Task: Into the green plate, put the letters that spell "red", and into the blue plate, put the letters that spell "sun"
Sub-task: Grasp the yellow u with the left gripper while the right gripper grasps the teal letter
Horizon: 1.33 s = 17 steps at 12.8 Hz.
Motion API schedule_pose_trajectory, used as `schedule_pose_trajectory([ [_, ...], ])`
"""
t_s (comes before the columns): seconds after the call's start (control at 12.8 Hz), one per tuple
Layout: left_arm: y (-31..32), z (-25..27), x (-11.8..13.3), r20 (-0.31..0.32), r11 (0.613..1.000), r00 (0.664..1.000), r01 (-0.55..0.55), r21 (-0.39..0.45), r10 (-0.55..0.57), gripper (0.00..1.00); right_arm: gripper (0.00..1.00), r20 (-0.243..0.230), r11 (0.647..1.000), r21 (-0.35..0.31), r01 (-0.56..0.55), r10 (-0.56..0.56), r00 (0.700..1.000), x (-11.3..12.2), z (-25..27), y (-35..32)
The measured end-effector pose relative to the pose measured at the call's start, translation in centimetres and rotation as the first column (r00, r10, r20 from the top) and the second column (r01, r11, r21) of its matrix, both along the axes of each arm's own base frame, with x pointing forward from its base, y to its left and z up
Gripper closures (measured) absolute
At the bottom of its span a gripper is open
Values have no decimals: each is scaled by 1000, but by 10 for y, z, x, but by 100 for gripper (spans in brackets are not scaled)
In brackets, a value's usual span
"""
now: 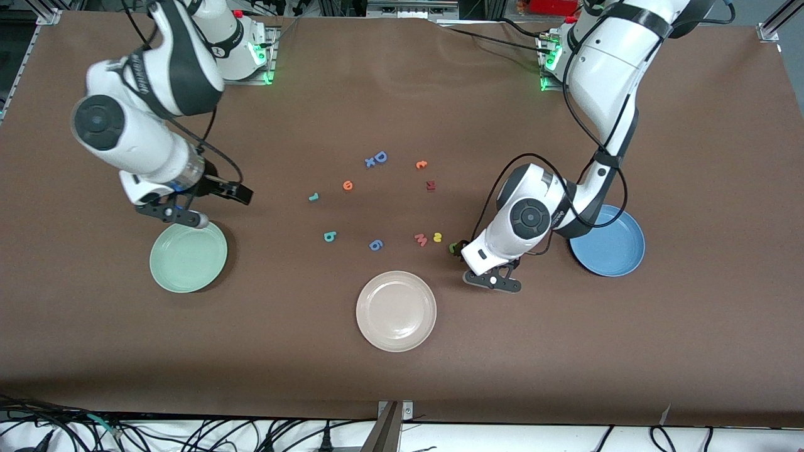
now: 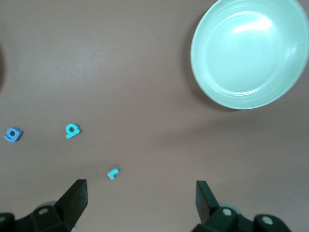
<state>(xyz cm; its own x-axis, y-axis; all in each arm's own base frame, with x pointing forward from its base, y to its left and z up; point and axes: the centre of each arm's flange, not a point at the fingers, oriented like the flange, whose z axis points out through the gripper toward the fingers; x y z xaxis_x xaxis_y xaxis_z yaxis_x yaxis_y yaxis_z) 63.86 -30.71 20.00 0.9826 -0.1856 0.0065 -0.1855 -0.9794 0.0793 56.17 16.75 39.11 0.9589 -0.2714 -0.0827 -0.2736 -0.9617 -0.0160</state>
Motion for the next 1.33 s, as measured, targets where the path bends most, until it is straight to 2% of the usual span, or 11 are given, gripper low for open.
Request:
schedule_pose_trajectory([
  [0.16,6,-8,4,25,1000,1000,11,23,-12,0,0,22,999,3,43,-43,999,-7,-28,27],
  [0.39,8,-16,2,15,999,1000,-12,32,12,4,0,60,995,23,102,-103,993,-11,-66,72],
  [0.55,3,-20,-2,8,999,1000,-23,34,22,28,0,96,991,49,126,-130,987,-11,-97,95],
  [0.63,2,-21,-3,5,999,1000,-24,35,23,35,0,106,990,56,131,-137,985,-11,-112,103],
  [0.78,2,-24,-4,2,999,1000,-24,38,24,38,0,127,989,55,141,-147,981,-11,-137,112],
  [0.86,2,-25,-4,4,999,1000,-24,37,24,44,0,138,988,50,149,-155,978,-11,-146,115],
  [1.02,2,-25,-4,10,999,1000,-25,33,25,48,0,147,985,40,170,-174,974,-15,-162,126],
  [1.17,1,-24,-3,12,999,1000,-25,33,25,71,0,143,981,38,189,-193,971,-15,-172,134],
  [1.33,1,-24,-3,13,999,1000,-25,32,24,73,0,139,977,40,211,-214,967,-11,-179,138],
])
